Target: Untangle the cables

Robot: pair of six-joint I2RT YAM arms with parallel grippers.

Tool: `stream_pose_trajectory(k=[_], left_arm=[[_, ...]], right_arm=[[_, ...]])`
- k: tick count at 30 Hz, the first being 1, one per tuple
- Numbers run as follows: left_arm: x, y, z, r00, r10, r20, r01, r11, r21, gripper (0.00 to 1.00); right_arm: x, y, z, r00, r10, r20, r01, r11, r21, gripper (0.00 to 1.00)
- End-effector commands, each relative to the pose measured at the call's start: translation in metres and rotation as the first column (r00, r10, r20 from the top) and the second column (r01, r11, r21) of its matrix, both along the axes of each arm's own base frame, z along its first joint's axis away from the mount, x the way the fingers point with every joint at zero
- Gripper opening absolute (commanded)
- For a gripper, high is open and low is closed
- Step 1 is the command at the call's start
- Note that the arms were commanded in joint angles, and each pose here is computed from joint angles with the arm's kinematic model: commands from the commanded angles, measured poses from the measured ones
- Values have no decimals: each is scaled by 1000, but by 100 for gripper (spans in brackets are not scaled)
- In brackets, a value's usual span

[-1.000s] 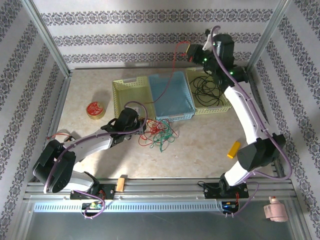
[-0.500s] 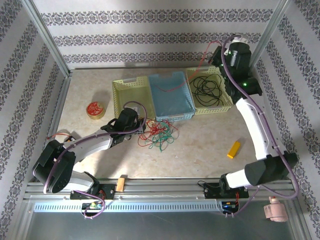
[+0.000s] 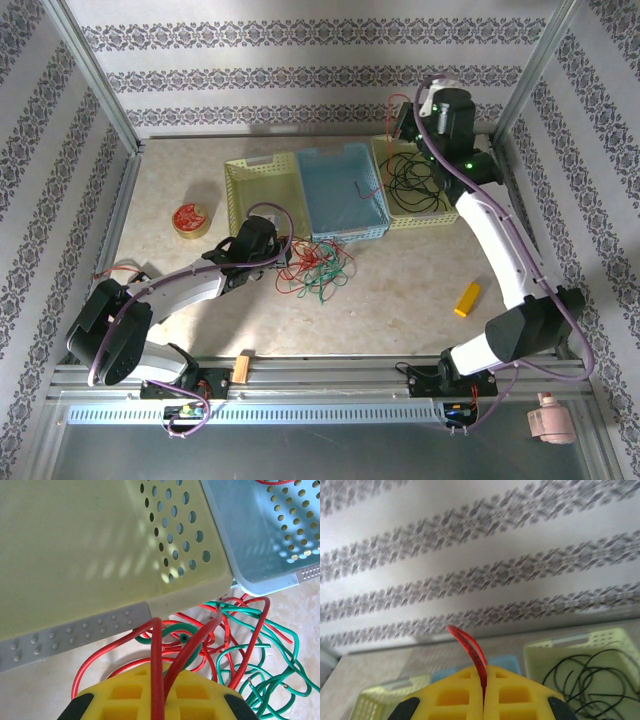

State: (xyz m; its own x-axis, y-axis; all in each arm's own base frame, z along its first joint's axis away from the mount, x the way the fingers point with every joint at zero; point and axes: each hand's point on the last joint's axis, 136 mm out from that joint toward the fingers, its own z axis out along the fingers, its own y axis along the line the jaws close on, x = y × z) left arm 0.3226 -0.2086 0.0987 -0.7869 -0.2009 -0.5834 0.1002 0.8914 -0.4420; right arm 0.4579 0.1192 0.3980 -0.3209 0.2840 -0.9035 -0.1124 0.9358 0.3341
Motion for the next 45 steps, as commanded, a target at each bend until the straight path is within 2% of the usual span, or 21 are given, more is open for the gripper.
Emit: stream_pose_trajectory(k=[1,4,9,15,20,21,22,23,25,28,30,33,36,41,45], left_arm=[[15,0,15,998,32,48,-30,999,-38,0],[16,-1,14,999,30,43,-29,999,-35,0],[15,0,13,999,29,40,-27,999,-33,0],[16,-2,14,999,22,39,-21,999,-34,0],[16,-1,13,999,25,38,-23,999,-34,0],[16,-1,13,999,25,37,-24,999,-33,0],[15,0,13,999,28,39,-26,999,-31,0],[15,0,14,999,29,40,-28,999,-31,0],[15,2,14,998,35,44,-34,999,-33,0],[15,1,15,998,34,45,-33,999,-35,0],[15,0,14,999,32,42,-31,999,-36,0],[16,-1,13,999,29,36,-27,999,-33,0],[16,-1,12,999,28,31,-27,999,-33,0],[17,-1,10,999,30,23,-29,999,-27,0],[18,-3,10,1000,23,21,-22,999,-29,0]], right_arm=[[-2,20,12,996,84,24,-84,996,0,0],[3,27,-2,995,99,-26,-99,995,4,0],[18,39,-73,977,111,-184,-107,994,32,0],[27,71,-181,886,189,-424,-154,981,116,0],[25,89,-249,812,179,-556,-154,984,92,2],[24,89,-256,805,166,-570,-144,986,84,9],[24,89,-259,804,154,-574,-136,988,74,24],[23,86,-259,808,136,-574,-125,990,59,34],[23,82,-250,828,109,-550,-115,993,25,50],[22,74,-230,858,84,-506,-108,994,-19,69],[17,71,-216,873,85,-481,-116,993,-36,72],[-3,71,-196,888,122,-443,-159,986,-49,67],[-47,87,-190,874,232,-427,-278,959,-48,60],[-143,126,-232,744,431,-510,-517,856,-30,53],[-179,146,-263,678,477,-559,-575,818,-1,52]])
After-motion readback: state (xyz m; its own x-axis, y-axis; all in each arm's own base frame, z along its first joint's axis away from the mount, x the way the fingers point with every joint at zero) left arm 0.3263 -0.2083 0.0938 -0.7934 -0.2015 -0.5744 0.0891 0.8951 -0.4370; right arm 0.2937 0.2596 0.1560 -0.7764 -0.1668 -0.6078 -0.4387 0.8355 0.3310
